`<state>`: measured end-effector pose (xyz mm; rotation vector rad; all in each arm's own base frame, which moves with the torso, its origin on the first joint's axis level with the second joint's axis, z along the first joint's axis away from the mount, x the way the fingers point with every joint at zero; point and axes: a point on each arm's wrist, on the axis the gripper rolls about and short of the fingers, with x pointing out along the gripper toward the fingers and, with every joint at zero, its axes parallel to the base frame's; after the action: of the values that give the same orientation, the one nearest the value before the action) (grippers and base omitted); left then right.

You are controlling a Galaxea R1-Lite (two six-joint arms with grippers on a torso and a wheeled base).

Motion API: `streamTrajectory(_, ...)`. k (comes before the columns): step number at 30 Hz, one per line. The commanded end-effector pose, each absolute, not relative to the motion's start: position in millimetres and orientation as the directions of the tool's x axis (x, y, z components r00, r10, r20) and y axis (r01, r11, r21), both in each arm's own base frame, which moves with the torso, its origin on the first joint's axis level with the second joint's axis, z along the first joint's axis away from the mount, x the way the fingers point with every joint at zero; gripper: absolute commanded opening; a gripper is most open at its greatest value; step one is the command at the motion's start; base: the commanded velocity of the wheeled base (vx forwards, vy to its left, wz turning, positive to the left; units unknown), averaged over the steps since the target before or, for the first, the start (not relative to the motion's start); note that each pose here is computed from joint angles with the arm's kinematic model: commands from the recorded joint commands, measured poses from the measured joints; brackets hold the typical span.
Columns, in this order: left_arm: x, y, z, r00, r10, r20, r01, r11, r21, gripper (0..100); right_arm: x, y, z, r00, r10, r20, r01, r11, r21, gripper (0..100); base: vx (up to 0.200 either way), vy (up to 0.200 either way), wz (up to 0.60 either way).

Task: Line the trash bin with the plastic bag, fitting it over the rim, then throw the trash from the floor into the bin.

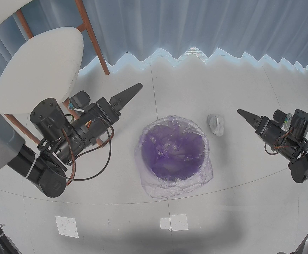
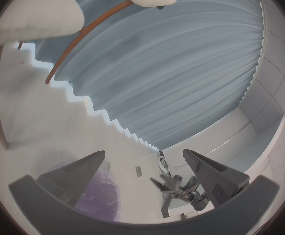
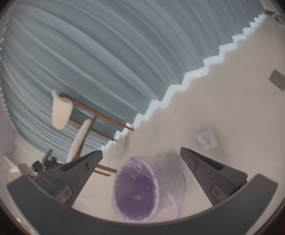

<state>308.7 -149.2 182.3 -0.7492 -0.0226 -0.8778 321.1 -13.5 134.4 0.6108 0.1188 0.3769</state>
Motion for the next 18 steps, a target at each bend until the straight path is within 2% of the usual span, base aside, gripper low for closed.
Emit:
streamTrajectory(1, 276, -157, 220, 0.608, -0.677, 0.415, 0.772, 0.381, -0.509, 100, 335, -32, 133, 0.938, 0.319, -0.136, -0.16, 0.745, 0.647, 100, 0.0, -0.2, 0.0)
streamTrajectory(4, 272, -157, 226, 0.599, -0.675, 0.431, 0.783, 0.381, -0.492, 100, 339, -43, 129, 0.938, 0.285, -0.197, -0.087, 0.745, 0.661, 100, 0.0, -0.2, 0.0)
streamTrajectory(9, 266, -159, 233, 0.581, -0.676, 0.453, 0.803, 0.384, -0.456, 100, 340, -42, 112, 0.919, 0.286, -0.272, -0.038, 0.751, 0.659, 100, 0.0, -0.2, 0.0)
streamTrajectory(13, 260, -160, 240, 0.562, -0.679, 0.472, 0.822, 0.395, -0.41, 100, 357, -33, 82, 0.905, 0.24, -0.35, 0.026, 0.792, 0.609, 100, 0.0, -0.2, 0.0)
streamTrajectory(16, 253, -158, 249, 0.548, -0.675, 0.494, 0.831, 0.374, -0.412, 100, 369, -29, 69, 0.906, 0.198, -0.375, 0.053, 0.824, 0.564, 100, 0.0, 0.0, 0.0)
streamTrajectory(18, 253, -160, 256, 0.531, -0.67, 0.519, 0.836, 0.312, -0.452, 100, 378, -29, 55, 0.904, 0.164, -0.396, 0.063, 0.864, 0.5, 100, 0.0, 0.0, 0.0)
